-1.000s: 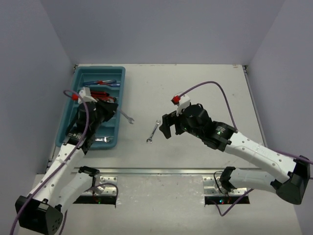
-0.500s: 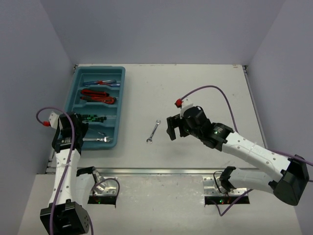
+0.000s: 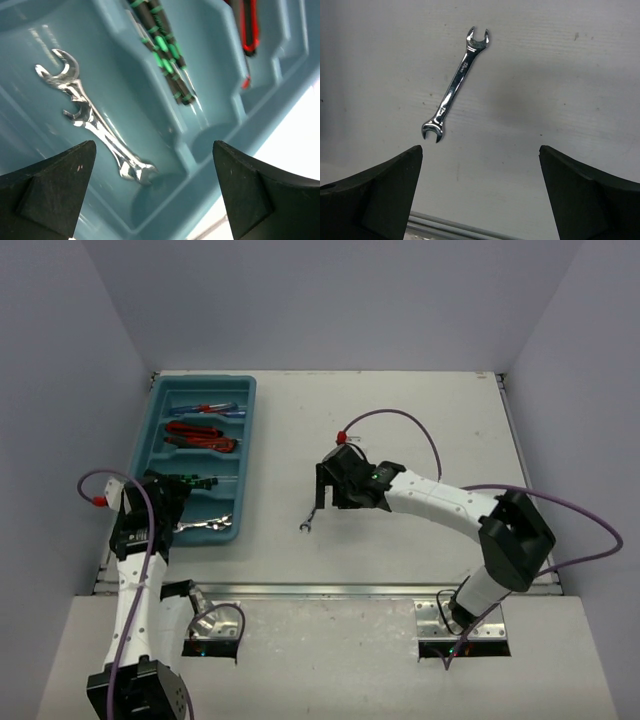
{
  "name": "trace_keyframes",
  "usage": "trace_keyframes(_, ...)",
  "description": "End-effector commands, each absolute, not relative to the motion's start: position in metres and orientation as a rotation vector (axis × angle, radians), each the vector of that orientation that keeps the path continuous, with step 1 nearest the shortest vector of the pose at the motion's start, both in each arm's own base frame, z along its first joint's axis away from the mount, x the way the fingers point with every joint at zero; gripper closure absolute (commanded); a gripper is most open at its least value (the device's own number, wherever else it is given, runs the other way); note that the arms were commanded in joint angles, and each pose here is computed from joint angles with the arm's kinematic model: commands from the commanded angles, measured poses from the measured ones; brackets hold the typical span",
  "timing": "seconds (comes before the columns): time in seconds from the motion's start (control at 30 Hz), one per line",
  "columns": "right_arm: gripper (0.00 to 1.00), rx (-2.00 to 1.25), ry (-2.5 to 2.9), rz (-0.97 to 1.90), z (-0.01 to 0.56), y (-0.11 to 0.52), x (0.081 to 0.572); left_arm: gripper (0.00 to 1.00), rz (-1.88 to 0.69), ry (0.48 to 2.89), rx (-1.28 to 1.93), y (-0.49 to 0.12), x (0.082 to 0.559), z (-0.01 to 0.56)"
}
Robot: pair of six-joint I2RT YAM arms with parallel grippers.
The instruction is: Sort the tools into containers
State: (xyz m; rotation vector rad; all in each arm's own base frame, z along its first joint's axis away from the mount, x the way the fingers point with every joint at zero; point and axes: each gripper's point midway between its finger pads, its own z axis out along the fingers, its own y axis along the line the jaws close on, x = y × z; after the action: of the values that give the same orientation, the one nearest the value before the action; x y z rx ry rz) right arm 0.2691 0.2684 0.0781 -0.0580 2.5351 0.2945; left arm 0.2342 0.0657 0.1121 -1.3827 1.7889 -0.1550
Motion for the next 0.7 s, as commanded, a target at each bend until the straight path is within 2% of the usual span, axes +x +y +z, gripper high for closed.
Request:
trace_keyframes(0.0, 0.05, 0.266, 2.563, 0.353, 0.080, 0.290, 0.283, 0.00, -0.267, 1.734, -1.109, 0.055, 0.254, 0.187)
trace_keyframes(0.1, 0.08, 0.321, 2.592, 0.350, 0.062, 0.303, 0.288, 0.00, -0.294, 1.777, -0.929, 0.043, 0.256, 0.210)
trace_keyframes(0.27, 0.11, 0.307, 2.665, 0.111, 0.030, 0.315, 0.298, 0.00, -0.295, 1.851, -0.747, 0.031, 0.254, 0.222)
trace_keyframes(0.47, 0.28, 0.307, 2.705, -0.049, -0.007, 0.318, 0.306, 0.00, -0.390, 1.842, -0.639, 0.014, 0.259, 0.228)
trace_keyframes(0.57, 0.40, 0.311, 2.716, -0.113, -0.016, 0.310, 0.303, 0.00, -0.403, 1.866, -0.625, 0.011, 0.261, 0.223)
trace_keyframes(0.67, 0.72, 0.329, 2.735, -0.158, -0.023, 0.299, 0.293, 0.00, -0.416, 1.872, -0.614, 0.009, 0.263, 0.222)
